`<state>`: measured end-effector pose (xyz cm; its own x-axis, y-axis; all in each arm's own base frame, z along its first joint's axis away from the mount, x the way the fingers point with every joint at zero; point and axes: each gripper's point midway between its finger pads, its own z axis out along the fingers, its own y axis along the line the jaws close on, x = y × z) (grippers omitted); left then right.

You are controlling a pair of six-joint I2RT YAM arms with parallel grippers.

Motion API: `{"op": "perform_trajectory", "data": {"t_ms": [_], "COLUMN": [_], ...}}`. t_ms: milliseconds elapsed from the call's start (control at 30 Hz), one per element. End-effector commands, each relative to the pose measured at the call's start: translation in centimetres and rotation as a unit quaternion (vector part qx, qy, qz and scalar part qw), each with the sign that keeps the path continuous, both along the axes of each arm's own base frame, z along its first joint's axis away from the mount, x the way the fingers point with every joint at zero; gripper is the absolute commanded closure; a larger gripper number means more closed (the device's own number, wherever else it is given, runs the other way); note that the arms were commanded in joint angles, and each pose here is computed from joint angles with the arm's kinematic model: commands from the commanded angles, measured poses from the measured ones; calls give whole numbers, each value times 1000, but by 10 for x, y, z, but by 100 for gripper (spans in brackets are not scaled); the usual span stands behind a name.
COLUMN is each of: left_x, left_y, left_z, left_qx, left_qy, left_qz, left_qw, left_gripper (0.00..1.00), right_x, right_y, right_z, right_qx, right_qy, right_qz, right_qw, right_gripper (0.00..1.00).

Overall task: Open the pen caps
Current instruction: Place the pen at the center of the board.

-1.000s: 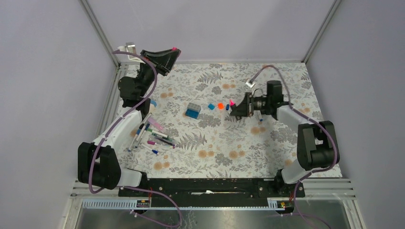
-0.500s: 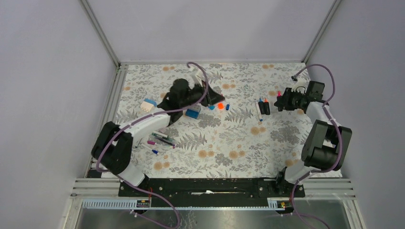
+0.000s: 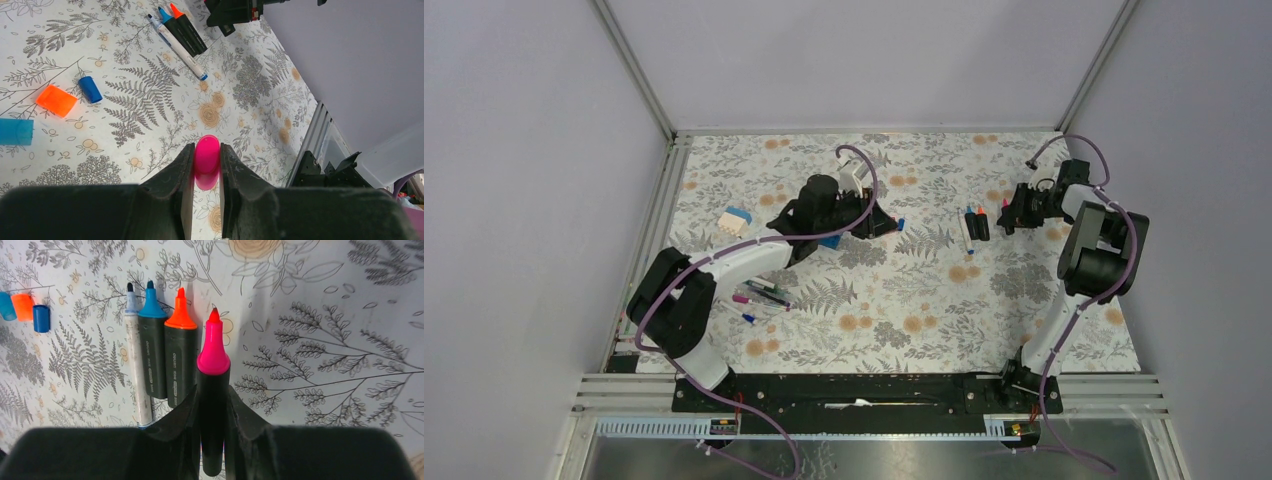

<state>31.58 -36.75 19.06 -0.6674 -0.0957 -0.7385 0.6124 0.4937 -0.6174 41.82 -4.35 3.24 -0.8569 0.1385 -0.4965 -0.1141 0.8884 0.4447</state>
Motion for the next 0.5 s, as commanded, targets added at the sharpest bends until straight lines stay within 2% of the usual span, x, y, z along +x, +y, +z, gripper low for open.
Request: {"op": "perform_trajectory", "data": {"t_ms": [0, 300, 467], "left_x": [3, -3, -3], "left_y": [-8, -18, -24], "left_z": [16, 11, 0], "left_qx": [-16, -9, 20], "left_qy": [-34, -28, -29], "left_qz": [-3, -15, -10], "left_qw": [999, 999, 999], "left_gripper": [100, 99, 99], "right_x": [-1, -6, -8], "right_y": [7, 10, 2], "right_z": [2, 0, 18], "right_qx": [24, 29, 4], "right_qy": [13, 18, -1], "right_qz": [13, 18, 14], "right_qw": [1000, 999, 1000], "right_gripper": [77, 53, 47]}}
